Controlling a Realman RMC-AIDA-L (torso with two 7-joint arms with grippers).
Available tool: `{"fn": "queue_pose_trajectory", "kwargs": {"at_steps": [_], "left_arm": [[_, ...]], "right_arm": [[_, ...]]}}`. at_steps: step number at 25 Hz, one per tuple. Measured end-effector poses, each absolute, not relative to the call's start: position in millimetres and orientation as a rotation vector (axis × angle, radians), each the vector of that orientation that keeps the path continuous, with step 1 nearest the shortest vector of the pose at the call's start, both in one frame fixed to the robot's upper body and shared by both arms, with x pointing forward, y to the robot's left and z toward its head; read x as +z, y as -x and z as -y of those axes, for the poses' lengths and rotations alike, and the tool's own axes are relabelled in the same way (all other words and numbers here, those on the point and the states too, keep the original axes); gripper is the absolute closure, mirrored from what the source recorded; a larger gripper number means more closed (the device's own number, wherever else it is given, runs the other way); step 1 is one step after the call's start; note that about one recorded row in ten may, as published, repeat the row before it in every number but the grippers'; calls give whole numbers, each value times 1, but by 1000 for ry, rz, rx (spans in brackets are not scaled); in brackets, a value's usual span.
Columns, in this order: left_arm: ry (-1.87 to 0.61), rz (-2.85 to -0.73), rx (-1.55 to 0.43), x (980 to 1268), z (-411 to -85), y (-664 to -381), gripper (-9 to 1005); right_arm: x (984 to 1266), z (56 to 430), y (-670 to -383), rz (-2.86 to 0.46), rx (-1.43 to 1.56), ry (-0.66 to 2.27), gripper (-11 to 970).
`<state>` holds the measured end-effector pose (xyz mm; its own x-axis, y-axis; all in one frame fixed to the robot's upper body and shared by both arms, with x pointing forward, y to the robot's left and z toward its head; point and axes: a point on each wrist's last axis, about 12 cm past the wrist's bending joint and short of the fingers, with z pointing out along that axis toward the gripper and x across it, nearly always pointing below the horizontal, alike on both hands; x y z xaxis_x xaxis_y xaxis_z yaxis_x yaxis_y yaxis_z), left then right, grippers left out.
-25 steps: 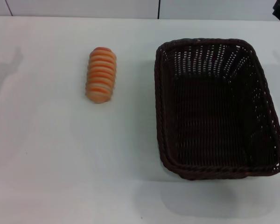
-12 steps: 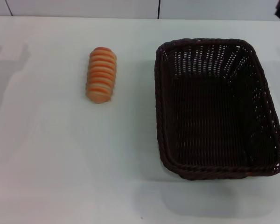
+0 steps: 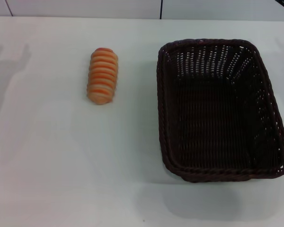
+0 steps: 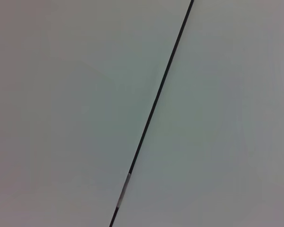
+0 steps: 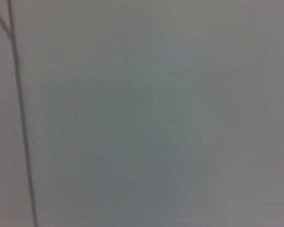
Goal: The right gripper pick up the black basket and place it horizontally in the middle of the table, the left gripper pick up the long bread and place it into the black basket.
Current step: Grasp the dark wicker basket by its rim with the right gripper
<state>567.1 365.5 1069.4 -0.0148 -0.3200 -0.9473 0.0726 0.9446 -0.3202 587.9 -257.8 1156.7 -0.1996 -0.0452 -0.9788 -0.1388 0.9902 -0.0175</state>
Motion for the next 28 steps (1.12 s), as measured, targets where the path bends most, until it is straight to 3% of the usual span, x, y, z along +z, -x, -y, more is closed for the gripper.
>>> {"fn": "queue_pose_trajectory", "kwargs": {"at_steps": [5, 14, 28], "left_arm": [[194, -1558, -317, 1069, -365, -567, 167], [199, -1547, -323, 1073, -368, -567, 167], [208, -1533, -327, 1078, -374, -567, 166]], "right_arm": [[1172, 241, -591, -1837, 118, 154, 183], [1195, 224, -571, -2034, 306, 25, 183], [1203, 221, -557, -2273, 219, -29, 184]]}}
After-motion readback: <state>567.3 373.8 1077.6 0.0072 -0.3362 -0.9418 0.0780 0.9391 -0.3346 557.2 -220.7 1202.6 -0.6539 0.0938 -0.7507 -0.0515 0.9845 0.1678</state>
